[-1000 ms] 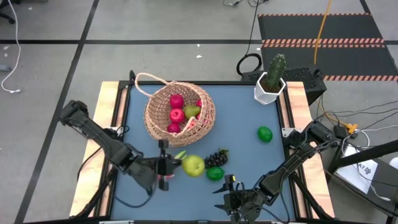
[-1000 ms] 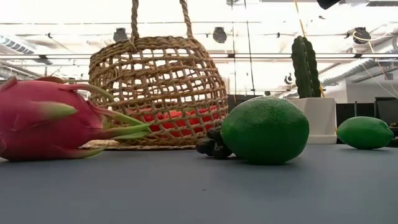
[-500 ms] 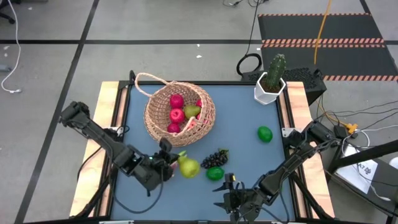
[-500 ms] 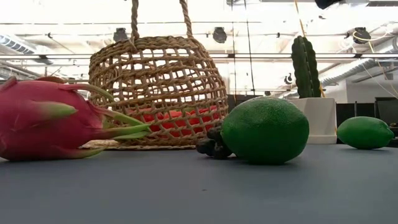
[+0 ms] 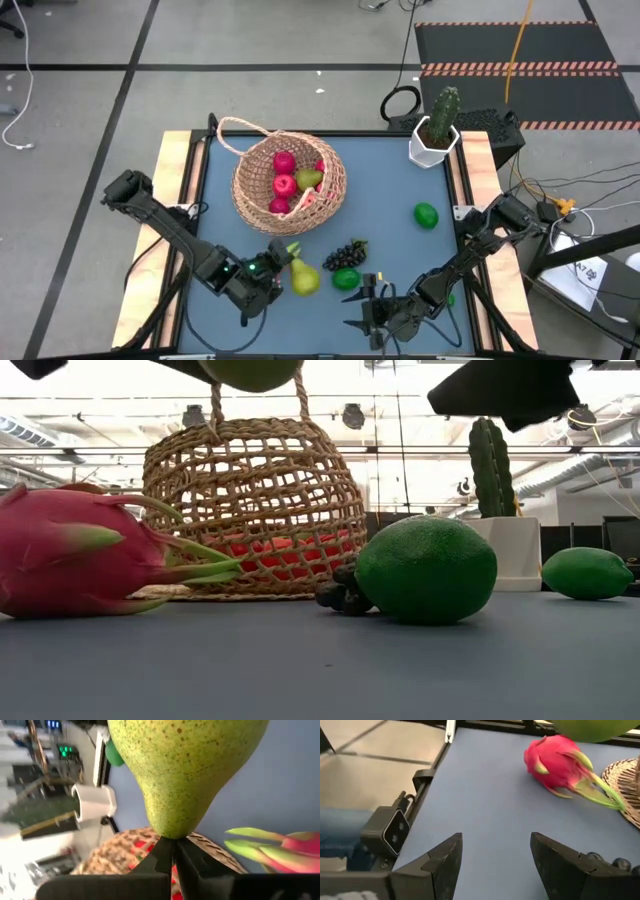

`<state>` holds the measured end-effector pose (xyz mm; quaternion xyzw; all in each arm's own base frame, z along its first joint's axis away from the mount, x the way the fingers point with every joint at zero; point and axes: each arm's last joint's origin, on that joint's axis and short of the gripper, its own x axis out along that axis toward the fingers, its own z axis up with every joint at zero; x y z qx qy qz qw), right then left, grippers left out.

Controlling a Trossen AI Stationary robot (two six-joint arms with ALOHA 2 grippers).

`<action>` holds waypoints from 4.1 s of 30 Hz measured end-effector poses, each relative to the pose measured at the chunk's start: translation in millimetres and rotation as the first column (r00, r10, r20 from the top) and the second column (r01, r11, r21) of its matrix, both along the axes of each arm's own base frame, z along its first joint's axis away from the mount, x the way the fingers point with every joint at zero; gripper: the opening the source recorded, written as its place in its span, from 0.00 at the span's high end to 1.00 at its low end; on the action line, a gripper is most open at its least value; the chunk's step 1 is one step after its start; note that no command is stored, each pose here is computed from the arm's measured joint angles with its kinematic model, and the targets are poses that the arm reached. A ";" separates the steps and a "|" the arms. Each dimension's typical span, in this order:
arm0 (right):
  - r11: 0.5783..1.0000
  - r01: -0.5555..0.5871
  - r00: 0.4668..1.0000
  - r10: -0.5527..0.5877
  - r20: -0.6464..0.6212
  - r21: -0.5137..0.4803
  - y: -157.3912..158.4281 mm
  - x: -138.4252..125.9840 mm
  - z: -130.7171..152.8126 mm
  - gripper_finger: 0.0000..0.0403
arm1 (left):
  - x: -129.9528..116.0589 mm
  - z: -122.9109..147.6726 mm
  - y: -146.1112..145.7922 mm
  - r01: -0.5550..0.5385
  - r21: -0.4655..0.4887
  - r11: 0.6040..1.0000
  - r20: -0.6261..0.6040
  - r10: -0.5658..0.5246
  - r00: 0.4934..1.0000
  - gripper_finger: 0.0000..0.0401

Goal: Build produce basket
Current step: Put the green pear into the basket

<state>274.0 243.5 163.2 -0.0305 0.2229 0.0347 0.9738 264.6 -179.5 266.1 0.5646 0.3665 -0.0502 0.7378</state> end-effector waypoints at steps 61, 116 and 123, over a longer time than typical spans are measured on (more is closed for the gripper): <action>0.998 -0.020 0.995 0.013 0.100 0.061 -6.7 -7.4 -9.2 0.43 | 9.3 4.1 -25.6 0.123 0.006 0.992 0.131 -0.123 0.984 0.98; 0.998 -0.029 0.995 0.024 0.092 0.049 -5.9 -8.4 -10.1 0.43 | -47.1 139.8 80.6 0.098 -0.907 0.410 0.372 0.669 0.644 0.99; 0.998 -0.029 0.995 0.025 0.092 0.049 -5.9 -8.4 -10.1 0.43 | -81.9 150.9 120.1 0.026 -0.908 0.418 0.351 0.726 0.592 0.99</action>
